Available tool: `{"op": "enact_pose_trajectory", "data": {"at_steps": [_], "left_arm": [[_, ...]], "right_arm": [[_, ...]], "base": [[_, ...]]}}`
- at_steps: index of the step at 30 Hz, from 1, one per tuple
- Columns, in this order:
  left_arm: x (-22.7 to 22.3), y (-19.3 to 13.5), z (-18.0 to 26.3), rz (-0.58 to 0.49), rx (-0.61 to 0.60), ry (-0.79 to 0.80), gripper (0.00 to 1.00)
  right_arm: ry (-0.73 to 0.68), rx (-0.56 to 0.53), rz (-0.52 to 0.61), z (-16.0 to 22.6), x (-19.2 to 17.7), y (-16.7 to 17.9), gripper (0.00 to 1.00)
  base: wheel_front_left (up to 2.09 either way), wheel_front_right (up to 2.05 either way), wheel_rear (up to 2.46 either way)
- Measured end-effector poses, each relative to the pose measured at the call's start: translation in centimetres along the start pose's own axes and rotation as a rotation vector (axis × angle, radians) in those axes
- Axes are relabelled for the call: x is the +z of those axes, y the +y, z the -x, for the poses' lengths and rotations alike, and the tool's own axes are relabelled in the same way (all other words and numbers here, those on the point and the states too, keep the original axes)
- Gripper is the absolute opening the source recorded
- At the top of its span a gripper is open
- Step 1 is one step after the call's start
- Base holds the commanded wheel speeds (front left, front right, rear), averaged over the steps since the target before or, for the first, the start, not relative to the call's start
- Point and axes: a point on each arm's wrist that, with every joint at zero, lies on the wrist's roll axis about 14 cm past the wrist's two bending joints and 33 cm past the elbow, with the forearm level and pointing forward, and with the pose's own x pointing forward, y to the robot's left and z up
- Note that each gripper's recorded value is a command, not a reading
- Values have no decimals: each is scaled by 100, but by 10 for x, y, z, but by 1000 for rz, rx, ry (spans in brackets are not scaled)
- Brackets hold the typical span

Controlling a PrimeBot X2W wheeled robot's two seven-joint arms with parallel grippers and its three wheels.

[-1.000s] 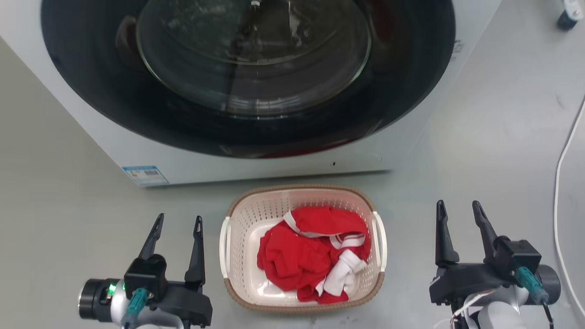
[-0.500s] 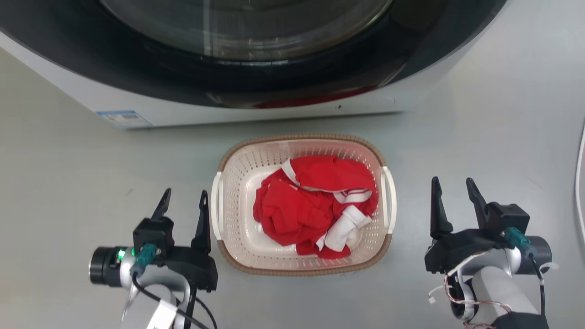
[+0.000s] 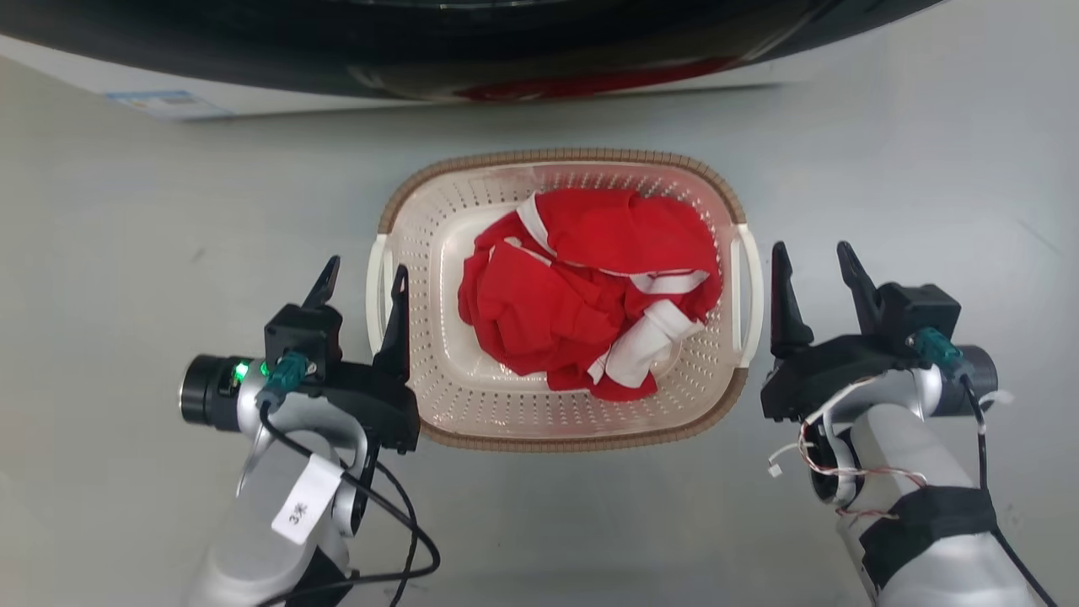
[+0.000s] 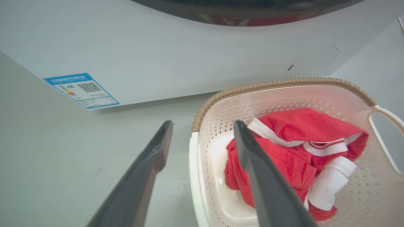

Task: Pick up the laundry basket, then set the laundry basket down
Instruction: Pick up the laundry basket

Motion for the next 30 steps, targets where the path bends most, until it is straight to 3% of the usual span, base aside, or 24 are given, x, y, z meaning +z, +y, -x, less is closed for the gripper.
{"op": "enact_pose_trajectory", "data": {"at_steps": [13,24,30], "left_arm": [[-48,7,-45,3,-4,113,100],[-102,20,-54,24,38,242,100],[-113,23,-56,24,45,278,100]], "right_arm": [[85,68,-16,-44,-45,18,100],[200,86,-20,-54,-96,22,100],[226,93,-20,-55,-106,26,100]], "base": [[0,0,0],[0,0,0],[0,0,0]]}}
